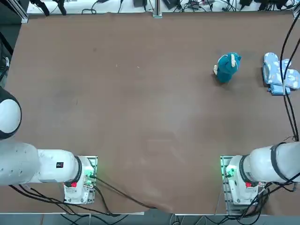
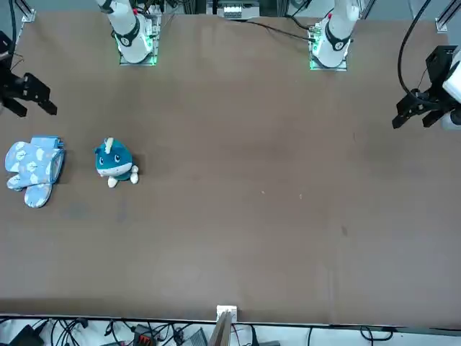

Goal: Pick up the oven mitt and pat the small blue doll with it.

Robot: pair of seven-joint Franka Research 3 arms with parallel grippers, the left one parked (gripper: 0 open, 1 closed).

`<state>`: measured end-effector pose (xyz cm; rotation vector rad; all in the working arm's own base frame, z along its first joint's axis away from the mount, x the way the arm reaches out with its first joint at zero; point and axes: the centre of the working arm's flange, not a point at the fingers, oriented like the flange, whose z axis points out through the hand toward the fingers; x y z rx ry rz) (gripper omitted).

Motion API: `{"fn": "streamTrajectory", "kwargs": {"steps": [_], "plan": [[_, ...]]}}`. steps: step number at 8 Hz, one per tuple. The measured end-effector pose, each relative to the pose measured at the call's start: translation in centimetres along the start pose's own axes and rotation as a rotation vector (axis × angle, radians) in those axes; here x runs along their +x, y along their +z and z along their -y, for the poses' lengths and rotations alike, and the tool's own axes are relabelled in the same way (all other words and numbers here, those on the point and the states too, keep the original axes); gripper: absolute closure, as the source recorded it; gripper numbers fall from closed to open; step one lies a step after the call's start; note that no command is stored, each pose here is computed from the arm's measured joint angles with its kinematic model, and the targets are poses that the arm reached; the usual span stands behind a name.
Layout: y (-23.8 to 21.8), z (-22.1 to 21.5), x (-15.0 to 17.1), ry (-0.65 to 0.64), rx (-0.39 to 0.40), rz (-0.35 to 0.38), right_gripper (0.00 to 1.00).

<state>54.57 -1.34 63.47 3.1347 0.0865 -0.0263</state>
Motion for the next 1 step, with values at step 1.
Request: {"fn": "streamTrajectory", "kwargs": {"steps": [1], "plan": [[-0.08,0.0,-0.02,0.0,0.0,-0.002,0.0]]}}
